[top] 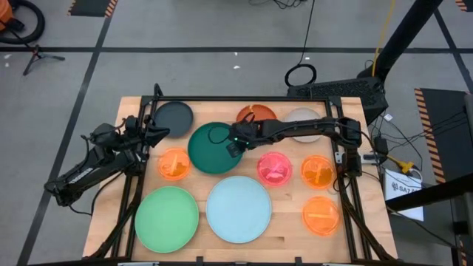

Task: Stack plastic plates
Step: Stack the green plate on top of the light blue plate, then adjust the stacked plates, then stack the light green plate on top of the green plate

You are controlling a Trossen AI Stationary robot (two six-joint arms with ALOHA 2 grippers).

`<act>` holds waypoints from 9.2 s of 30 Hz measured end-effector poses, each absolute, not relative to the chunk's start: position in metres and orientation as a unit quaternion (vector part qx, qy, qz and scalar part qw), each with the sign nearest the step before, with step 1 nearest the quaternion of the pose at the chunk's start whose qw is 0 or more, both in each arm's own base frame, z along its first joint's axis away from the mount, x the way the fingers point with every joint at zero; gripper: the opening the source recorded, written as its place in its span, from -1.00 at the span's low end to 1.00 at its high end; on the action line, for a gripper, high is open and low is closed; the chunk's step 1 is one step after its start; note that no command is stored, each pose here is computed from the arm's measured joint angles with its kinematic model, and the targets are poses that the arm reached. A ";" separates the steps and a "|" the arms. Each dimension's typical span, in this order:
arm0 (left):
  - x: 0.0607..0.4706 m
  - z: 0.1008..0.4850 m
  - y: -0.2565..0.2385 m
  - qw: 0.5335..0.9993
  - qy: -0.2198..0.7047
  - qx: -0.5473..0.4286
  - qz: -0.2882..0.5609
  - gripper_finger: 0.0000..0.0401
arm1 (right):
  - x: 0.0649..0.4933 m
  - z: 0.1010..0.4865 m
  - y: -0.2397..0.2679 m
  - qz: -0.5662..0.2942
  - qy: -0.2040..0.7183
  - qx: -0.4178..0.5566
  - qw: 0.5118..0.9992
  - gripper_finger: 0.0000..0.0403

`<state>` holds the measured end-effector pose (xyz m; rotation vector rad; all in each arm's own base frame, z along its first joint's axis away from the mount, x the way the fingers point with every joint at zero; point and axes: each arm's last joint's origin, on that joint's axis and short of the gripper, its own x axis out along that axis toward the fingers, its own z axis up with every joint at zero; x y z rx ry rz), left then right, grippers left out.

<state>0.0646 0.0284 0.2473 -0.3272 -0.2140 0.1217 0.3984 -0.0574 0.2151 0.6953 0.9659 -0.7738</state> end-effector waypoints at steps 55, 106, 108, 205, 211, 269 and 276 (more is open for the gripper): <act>0.065 0.245 0.029 0.979 -0.095 -0.168 0.063 -0.77 | 0.426 0.148 -0.073 -0.374 0.438 0.342 0.743 -0.87; 0.065 0.244 0.029 0.977 -0.092 -0.180 0.063 -0.77 | 0.368 0.194 0.030 0.006 0.507 0.273 0.818 -0.98; 0.065 0.244 0.029 0.977 -0.092 -0.180 0.063 -0.77 | 0.365 0.190 0.030 0.001 0.511 0.272 0.815 -0.98; 0.065 0.246 0.029 0.972 -0.101 -0.206 0.058 -0.77 | 0.413 0.154 0.114 0.016 0.608 0.041 0.792 -0.99; 0.065 0.246 0.029 0.971 -0.101 -0.208 0.057 -0.77 | 0.413 0.154 0.110 -0.004 0.607 0.021 0.795 -0.99; 0.067 0.243 0.025 0.972 -0.084 -0.215 0.032 -0.77 | 0.425 0.210 0.044 -0.066 0.490 -0.141 0.858 -0.99; 0.069 0.246 0.022 0.971 -0.094 -0.220 0.021 -0.77 | 0.391 0.221 0.059 -0.041 0.434 -0.155 0.886 -0.99</act>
